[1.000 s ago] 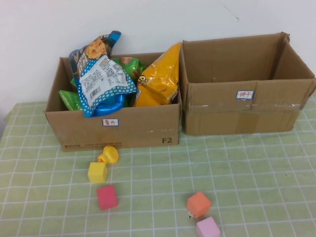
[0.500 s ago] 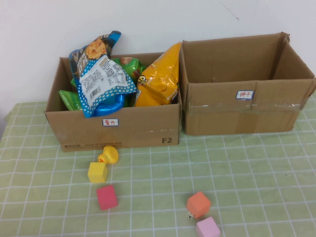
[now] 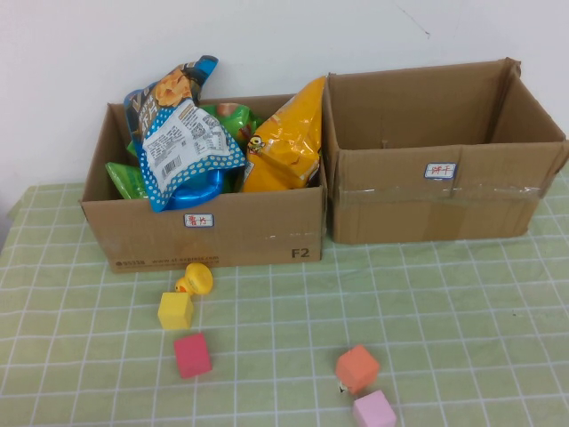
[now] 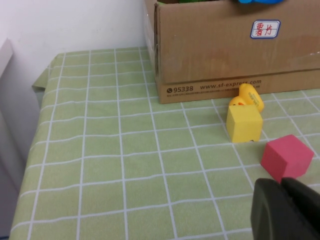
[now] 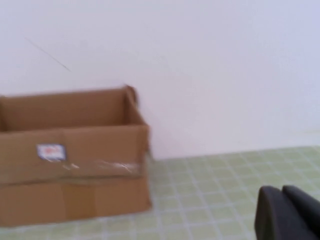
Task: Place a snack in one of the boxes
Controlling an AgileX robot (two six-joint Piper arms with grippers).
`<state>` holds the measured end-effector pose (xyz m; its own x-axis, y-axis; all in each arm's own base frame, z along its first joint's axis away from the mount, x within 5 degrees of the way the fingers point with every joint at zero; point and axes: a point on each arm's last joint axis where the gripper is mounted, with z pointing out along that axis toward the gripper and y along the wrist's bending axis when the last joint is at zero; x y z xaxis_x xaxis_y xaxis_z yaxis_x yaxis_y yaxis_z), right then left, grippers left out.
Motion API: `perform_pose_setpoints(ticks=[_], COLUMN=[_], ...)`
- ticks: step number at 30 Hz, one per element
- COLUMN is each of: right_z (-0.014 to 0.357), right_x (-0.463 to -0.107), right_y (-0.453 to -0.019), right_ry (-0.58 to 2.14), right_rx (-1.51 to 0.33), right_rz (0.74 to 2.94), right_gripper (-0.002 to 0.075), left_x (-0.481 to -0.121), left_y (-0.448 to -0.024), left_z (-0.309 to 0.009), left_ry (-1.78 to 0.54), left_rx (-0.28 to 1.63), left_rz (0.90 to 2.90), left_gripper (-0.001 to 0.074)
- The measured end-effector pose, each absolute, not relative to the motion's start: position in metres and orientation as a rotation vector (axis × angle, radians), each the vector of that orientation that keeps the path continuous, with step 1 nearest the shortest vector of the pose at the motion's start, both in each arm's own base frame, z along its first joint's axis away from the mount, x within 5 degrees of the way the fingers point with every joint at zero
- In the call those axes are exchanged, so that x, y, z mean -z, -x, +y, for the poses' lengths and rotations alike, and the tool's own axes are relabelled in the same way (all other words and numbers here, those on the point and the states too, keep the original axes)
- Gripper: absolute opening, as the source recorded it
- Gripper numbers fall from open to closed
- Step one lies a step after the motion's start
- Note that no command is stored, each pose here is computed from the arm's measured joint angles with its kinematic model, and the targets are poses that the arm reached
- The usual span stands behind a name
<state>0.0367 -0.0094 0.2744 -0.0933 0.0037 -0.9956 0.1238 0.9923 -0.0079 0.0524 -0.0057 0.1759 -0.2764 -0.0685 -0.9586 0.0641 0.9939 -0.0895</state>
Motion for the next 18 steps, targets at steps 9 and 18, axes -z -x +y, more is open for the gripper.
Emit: perform_pose_setpoints(ticks=[9,18], right_z=[-0.006,-0.008], right_x=[-0.205,-0.170], right_y=[-0.053,-0.052], right_ry=[0.006,-0.004], right_rx=[0.158,0.189], right_rz=[1.694,1.897], right_gripper=[-0.0002,-0.0002], left_x=[-0.176,-0.176], left_y=[-0.052,-0.052], left_z=[-0.006,-0.006], left_ry=[0.006,0.006], left_rx=[0.130,0.130], left_rz=[1.846,1.848], left_gripper=[-0.0001,-0.0001])
